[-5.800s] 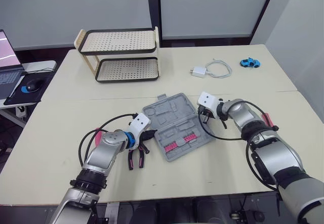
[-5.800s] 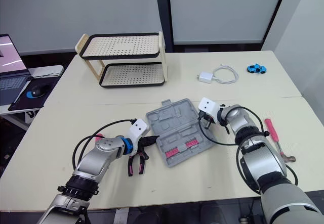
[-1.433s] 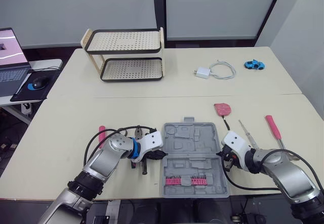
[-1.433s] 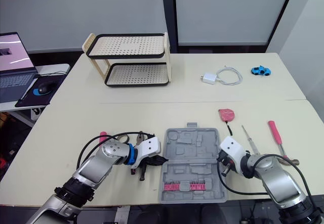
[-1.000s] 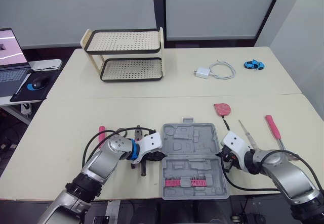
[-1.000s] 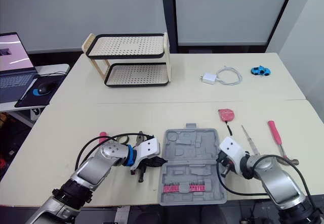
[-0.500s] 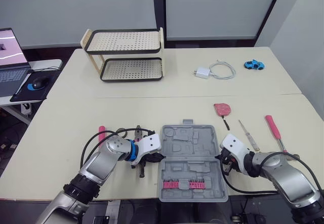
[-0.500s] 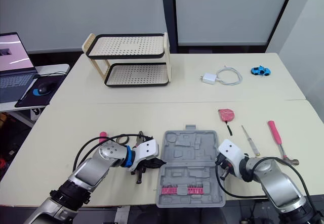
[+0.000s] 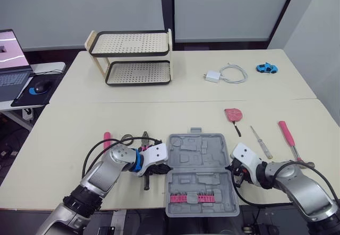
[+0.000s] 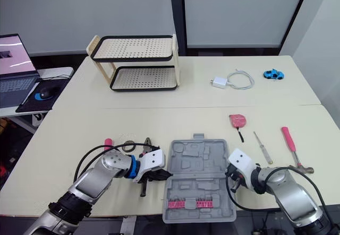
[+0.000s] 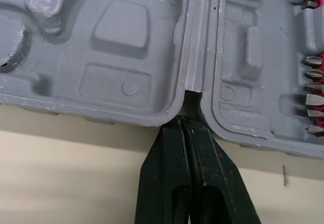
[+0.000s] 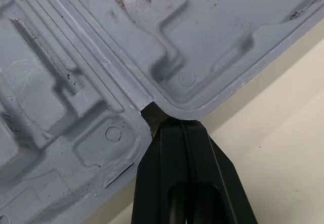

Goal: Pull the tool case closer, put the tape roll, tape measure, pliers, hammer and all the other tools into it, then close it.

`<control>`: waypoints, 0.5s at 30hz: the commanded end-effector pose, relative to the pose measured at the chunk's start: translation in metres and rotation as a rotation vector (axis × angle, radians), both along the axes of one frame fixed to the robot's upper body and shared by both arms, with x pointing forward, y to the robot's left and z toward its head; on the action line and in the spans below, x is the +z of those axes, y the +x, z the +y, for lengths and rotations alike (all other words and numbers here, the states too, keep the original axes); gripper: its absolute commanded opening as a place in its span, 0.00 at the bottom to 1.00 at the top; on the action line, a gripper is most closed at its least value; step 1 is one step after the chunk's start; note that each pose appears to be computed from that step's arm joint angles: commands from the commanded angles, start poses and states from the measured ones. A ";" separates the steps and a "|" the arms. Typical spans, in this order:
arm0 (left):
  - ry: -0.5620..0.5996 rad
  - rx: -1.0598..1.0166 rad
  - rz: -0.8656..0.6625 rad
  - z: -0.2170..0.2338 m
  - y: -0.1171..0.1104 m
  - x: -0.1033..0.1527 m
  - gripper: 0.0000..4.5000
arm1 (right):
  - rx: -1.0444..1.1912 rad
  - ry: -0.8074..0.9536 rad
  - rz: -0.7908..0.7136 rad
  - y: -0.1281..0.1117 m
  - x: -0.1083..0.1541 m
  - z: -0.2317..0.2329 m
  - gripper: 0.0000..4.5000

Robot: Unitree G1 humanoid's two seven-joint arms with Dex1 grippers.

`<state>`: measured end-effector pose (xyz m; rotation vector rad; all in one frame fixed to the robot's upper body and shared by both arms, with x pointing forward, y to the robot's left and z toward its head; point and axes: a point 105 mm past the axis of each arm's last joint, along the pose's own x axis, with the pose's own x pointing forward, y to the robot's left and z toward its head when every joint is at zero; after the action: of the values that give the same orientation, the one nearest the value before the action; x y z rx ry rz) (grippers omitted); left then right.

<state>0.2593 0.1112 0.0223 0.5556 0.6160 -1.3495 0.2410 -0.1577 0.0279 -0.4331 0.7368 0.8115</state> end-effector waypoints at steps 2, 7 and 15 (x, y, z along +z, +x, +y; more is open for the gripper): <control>-0.023 -0.066 0.007 -0.010 -0.011 0.005 0.01 | 0.069 0.033 0.050 -0.014 -0.002 0.013 0.00; -0.021 -0.071 0.012 -0.010 -0.013 0.005 0.01 | 0.076 0.029 0.063 -0.018 -0.003 0.012 0.00; -0.018 -0.083 0.024 -0.010 -0.016 0.004 0.01 | 0.080 0.027 0.077 -0.022 -0.004 0.012 0.00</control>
<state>0.2504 0.1113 0.0206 0.5573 0.6416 -1.3856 0.2298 -0.1572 0.0262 -0.4385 0.7674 0.8450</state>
